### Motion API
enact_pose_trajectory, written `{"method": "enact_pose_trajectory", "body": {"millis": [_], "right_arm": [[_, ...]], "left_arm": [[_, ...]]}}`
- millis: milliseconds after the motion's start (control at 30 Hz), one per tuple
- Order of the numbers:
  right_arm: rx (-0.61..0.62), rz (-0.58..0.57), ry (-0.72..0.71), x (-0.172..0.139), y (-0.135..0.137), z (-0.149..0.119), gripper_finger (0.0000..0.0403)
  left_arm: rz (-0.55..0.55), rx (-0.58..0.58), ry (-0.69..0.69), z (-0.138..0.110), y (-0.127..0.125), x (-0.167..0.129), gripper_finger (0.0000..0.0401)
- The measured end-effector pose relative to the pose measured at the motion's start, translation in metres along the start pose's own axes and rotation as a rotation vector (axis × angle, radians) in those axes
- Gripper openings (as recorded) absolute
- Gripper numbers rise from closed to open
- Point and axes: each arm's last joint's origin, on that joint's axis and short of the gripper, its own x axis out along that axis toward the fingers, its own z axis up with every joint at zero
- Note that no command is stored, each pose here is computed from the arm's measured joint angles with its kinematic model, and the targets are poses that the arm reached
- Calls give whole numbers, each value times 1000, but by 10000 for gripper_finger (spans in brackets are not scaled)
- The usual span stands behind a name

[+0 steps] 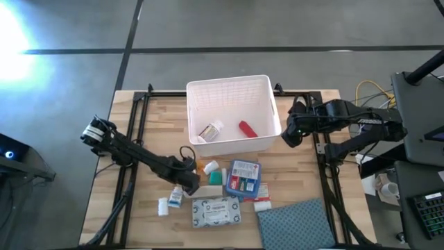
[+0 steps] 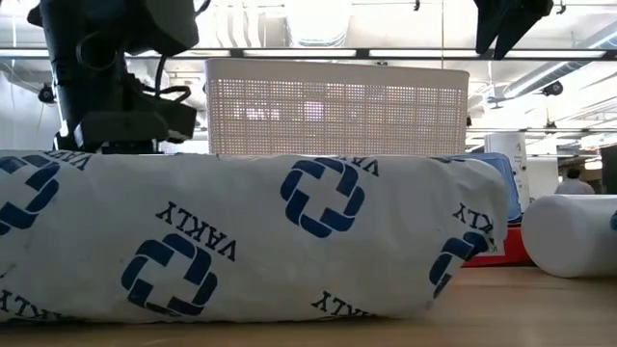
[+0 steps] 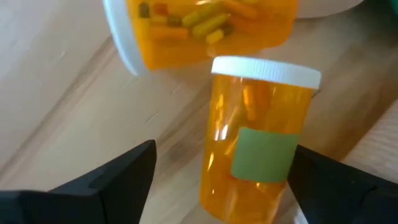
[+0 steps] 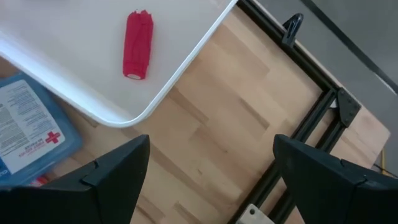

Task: Pick & place medical supplies in basket/bin
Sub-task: Put the bottom orange pill bottle into the white bin

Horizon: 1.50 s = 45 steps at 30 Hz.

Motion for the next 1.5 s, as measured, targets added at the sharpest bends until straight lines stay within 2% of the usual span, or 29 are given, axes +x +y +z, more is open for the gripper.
{"method": "enact_pose_trajectory", "body": {"millis": [200, 400, 600, 700, 900, 1000, 1067, 1267, 1333, 1367, 1433, 1500], "right_arm": [[4, -26, -28, 0, -1, 1, 329], [8, -36, -43, 0, -1, 1, 329], [9, -36, -44, 0, -1, 2, 329], [21, -36, -44, 0, -1, 2, 329], [28, -35, -44, 0, -1, 2, 329], [28, -35, -44, 0, -1, 2, 329], [28, -35, -44, 0, -1, 2, 329], [52, -33, -45, 0, -1, 2, 329], [70, -33, -46, 0, -1, 2, 329], [78, -32, -46, 0, -1, 2, 329], [89, -31, -47, 0, 0, 2, 329], [105, -30, -48, 1, 0, 2, 329]], "left_arm": [[11, 71, -21, 1, 1, 0, 264], [32, 83, -10, -2, 5, 3, 216], [118, 104, 46, -7, 16, -4, 179], [76, 109, 48, -7, 20, -20, 174], [-134, 85, -43, -5, 36, -72, 171], [-270, 39, -148, -4, 52, -106, 171], [-369, 14, -266, -4, 64, -129, 171], [-624, -33, -796, 8, 101, -197, 171], [-627, -18, -962, 14, 110, -212, 171], [-593, -2, -1038, 19, 114, -216, 171], [-474, 21, -1147, 31, 120, -219, 171], [-374, -6, -1197, 47, 127, -216, 171]]}}
